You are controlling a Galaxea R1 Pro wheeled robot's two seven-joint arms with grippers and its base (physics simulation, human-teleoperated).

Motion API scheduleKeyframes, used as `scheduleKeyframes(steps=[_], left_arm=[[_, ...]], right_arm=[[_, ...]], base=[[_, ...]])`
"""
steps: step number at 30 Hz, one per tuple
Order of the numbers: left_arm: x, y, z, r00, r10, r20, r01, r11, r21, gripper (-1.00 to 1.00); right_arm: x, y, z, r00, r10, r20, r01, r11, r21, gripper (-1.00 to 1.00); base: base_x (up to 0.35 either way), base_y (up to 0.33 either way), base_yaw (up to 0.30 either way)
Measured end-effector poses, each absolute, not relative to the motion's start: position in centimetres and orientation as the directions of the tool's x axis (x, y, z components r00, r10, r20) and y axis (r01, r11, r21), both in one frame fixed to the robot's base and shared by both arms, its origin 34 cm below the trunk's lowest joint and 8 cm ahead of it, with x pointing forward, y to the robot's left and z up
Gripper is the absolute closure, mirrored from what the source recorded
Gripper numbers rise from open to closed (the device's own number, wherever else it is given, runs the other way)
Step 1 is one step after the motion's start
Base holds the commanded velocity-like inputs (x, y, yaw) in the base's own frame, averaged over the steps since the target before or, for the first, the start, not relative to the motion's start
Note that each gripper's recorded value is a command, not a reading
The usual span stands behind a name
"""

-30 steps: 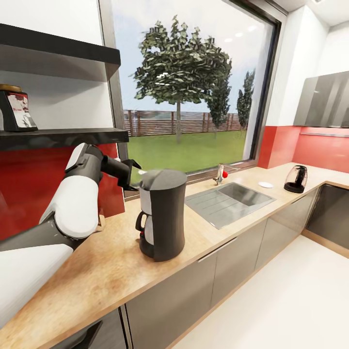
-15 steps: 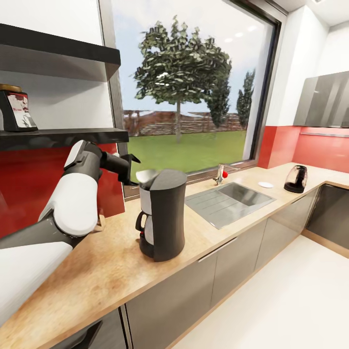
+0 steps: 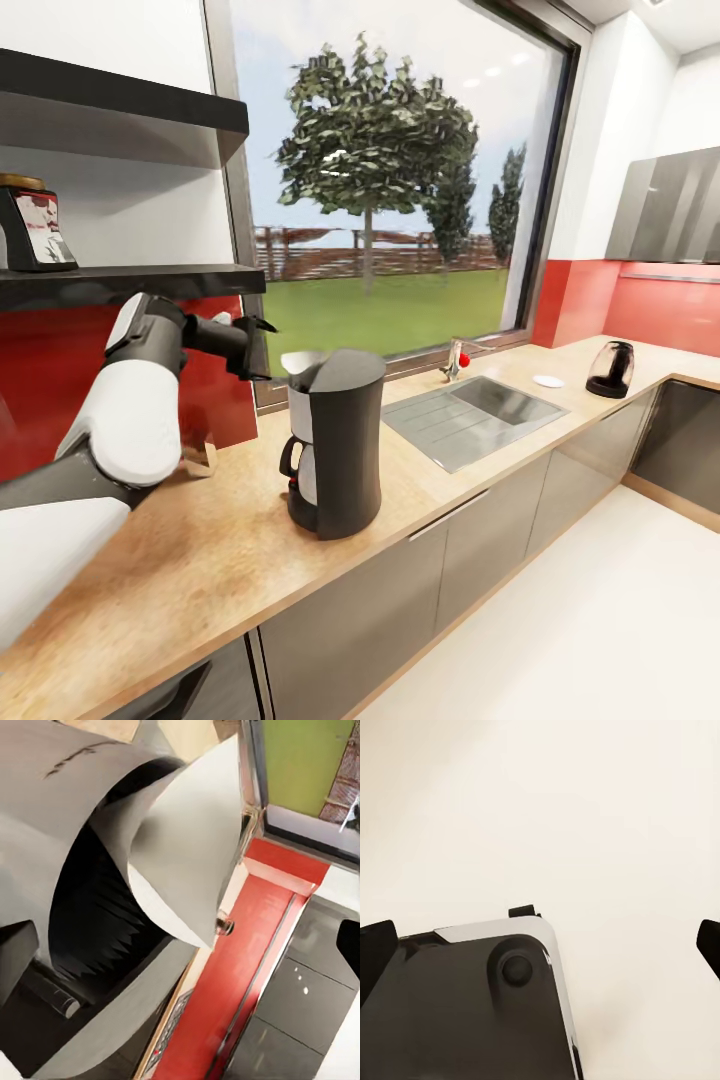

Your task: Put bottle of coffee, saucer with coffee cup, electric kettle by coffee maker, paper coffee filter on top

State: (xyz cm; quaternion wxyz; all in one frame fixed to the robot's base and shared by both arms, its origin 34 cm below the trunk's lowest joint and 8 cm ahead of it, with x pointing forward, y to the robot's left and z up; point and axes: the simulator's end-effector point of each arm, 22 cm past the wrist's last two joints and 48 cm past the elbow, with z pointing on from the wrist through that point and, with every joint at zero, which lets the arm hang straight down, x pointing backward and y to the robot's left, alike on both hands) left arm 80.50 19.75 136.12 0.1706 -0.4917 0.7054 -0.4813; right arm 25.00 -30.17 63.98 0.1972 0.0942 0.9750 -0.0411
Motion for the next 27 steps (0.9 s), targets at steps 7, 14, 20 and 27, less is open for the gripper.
scheduleKeyframes(steps=[7,14,20,27], left_arm=[[80.1,23.4,136.7,-0.521,-0.837,0.169,-0.454,0.104,-0.885,-1.0],[79.7,27.0,136.9,-0.543,-0.834,0.1,-0.404,0.155,-0.902,-1.0],[79.0,28.3,133.7,-0.569,-0.82,0.067,-0.403,0.207,-0.891,-1.0],[77.1,32.7,124.9,-0.527,-0.847,0.073,-0.514,0.249,-0.821,-1.0]], right_arm=[[25.0,-30.2,64.0,-0.905,0.166,-0.392,0.198,0.979,-0.043,-1.0],[25.0,-30.2,64.0,-0.904,0.166,-0.393,0.198,0.979,-0.043,-1.0],[25.0,-30.2,64.0,-0.904,0.166,-0.393,0.198,0.979,-0.043,-1.0],[25.1,-30.2,64.0,-0.904,0.166,-0.395,0.199,0.979,-0.043,-1.0]], base=[[0.0,0.0,0.0],[0.0,0.0,0.0],[0.0,0.0,0.0],[0.0,0.0,0.0]])
